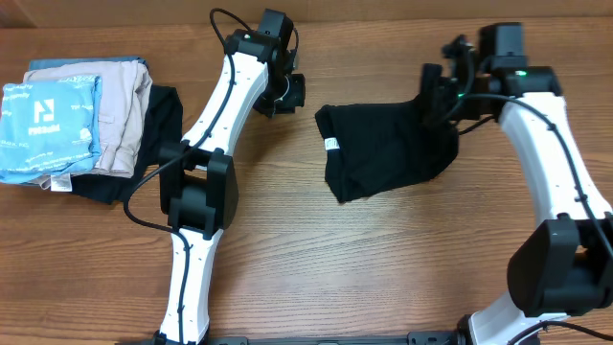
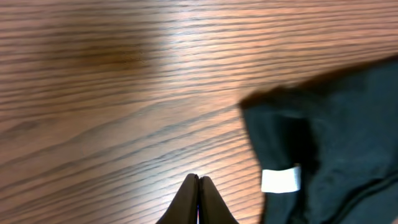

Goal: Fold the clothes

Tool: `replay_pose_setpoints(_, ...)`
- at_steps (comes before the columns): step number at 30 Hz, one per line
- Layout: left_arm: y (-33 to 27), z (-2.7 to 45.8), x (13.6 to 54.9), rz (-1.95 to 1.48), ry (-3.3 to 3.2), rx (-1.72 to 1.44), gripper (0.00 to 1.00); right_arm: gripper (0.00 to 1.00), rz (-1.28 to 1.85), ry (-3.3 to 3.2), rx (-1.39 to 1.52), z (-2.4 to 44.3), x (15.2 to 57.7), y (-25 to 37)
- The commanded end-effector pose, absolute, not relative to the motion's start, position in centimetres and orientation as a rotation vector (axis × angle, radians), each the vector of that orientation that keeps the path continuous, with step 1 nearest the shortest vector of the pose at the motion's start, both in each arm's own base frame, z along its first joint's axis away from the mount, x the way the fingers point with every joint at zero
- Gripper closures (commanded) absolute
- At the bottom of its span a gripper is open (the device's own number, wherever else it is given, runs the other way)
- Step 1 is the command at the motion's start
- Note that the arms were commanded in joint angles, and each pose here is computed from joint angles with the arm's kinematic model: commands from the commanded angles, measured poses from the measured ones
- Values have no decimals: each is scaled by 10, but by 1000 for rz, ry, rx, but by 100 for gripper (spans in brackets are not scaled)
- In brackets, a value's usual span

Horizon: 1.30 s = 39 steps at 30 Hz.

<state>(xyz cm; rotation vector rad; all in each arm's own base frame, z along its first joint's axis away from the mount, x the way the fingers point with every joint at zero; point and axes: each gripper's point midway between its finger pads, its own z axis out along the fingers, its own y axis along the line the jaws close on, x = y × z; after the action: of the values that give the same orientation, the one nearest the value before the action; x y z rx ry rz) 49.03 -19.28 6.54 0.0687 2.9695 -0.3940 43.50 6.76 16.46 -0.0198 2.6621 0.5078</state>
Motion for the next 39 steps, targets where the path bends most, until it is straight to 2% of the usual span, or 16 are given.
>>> replay_pose_setpoints(1,-172,84,494,-274,2938,76,96,96,496,2638,-5,181,436,99)
replay_pose_setpoints(10,-154,82,494,-191,2955,38,96,96,567,2625,-153,180,427,168)
replay_pose_setpoints(15,-140,79,484,-166,3008,6,95,96,598,2683,-209,140,428,192)
replay_pose_setpoints(23,-132,79,482,-155,3023,-16,96,96,685,2693,-317,112,426,234)
replay_pose_setpoints(25,-132,78,481,-154,3028,-15,93,60,781,2661,-348,119,424,245)
replay_pose_setpoints(30,-141,98,482,-246,2994,8,85,27,833,2535,-344,171,441,214)
replay_pose_setpoints(32,-152,113,481,-351,2966,24,91,32,804,2544,-251,175,448,183)
replay_pose_setpoints(33,-164,118,480,-442,2953,40,96,44,798,2560,-185,173,452,162)
replay_pose_setpoints(34,-180,123,482,-561,2923,88,96,69,781,2580,-119,168,456,140)
replay_pose_setpoints(35,-203,131,486,-713,2860,163,96,89,775,2586,-71,163,460,125)
replay_pose_setpoints(36,-218,136,492,-781,2802,218,96,96,769,2596,-45,157,463,116)
replay_pose_setpoints(39,-250,138,499,-806,2710,316,96,96,801,2690,-66,125,454,115)
